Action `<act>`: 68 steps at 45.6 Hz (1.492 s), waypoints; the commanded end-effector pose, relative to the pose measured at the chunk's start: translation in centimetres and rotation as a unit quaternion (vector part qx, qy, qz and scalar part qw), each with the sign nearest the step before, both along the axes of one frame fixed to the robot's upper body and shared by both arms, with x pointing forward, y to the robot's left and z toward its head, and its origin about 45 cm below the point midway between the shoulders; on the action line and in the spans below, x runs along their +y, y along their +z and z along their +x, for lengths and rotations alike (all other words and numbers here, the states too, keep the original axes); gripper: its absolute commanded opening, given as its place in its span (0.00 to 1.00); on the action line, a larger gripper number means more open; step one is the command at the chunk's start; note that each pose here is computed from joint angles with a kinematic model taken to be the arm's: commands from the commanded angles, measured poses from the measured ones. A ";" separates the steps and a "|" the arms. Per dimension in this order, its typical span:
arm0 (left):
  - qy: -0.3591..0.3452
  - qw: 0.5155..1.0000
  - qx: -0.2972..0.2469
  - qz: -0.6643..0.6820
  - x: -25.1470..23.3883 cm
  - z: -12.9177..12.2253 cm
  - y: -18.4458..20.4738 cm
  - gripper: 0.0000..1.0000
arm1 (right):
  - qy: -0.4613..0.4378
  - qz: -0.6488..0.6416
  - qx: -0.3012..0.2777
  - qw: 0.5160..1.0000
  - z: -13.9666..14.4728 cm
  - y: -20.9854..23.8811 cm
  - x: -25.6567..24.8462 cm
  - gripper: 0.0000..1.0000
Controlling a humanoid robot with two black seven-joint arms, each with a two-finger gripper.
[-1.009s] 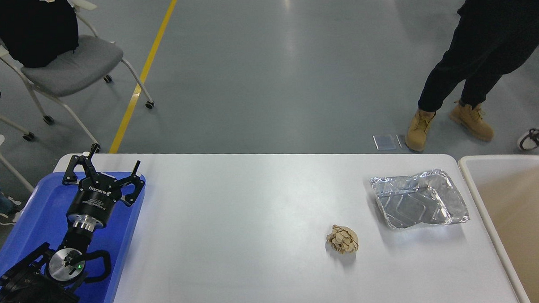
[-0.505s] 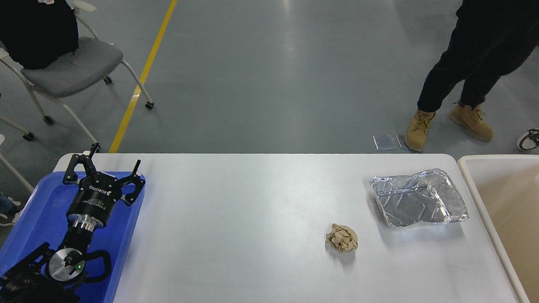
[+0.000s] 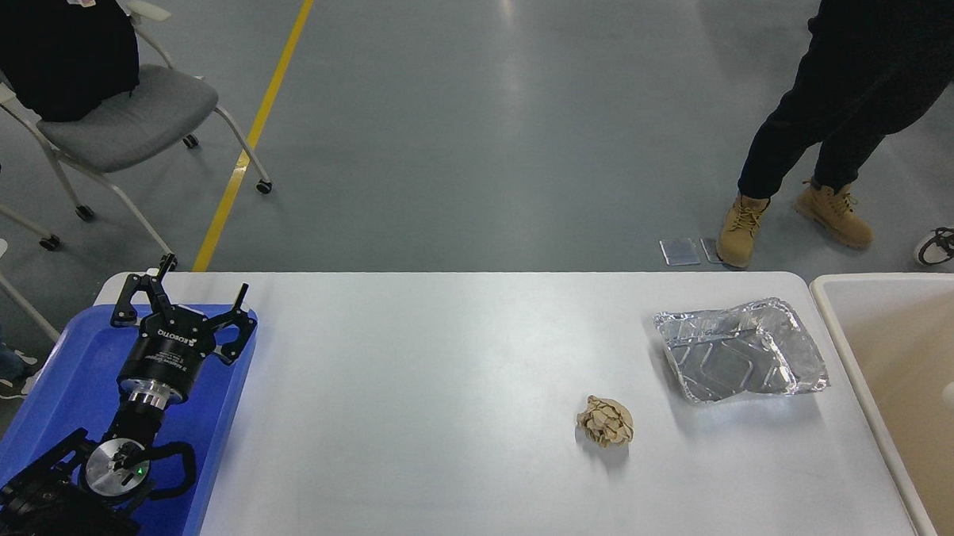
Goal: Tidy desktop
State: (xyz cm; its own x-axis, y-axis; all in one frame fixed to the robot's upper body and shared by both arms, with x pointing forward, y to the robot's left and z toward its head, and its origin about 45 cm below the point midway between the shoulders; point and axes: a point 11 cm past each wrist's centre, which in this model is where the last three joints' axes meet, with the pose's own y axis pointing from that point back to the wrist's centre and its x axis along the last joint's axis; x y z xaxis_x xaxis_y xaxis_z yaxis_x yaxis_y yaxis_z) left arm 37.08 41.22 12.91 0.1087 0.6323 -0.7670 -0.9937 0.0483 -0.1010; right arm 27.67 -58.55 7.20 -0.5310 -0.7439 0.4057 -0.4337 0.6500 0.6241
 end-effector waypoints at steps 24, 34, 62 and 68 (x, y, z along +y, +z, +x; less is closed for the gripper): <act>-0.001 1.000 -0.001 -0.001 -0.1 0.1 0.0 0.99 | 0.046 0.011 -0.010 0.999 -0.2 2.9 -3.2 1.00; -0.001 1.000 -0.001 -0.001 -0.1 0.1 0.0 0.99 | 0.105 -0.004 -0.020 0.994 2.4 7.2 -4.5 1.00; -0.001 1.000 0.000 -0.001 -0.1 0.1 0.0 0.99 | 0.317 -0.038 -0.020 0.948 11.3 17.9 0.2 1.00; -0.001 1.000 0.000 -0.001 -0.1 0.1 0.0 0.99 | 0.389 -0.058 -0.010 0.919 12.4 20.8 3.0 1.00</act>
State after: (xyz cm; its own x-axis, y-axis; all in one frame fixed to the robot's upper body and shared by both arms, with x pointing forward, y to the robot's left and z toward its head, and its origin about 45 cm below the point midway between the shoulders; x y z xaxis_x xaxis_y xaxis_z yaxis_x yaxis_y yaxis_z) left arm 37.15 41.12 12.95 0.1109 0.6310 -0.7678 -0.9935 0.0506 -0.1020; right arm 38.10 -59.49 23.32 -0.0813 -0.8919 0.4448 -0.7519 0.3479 0.5600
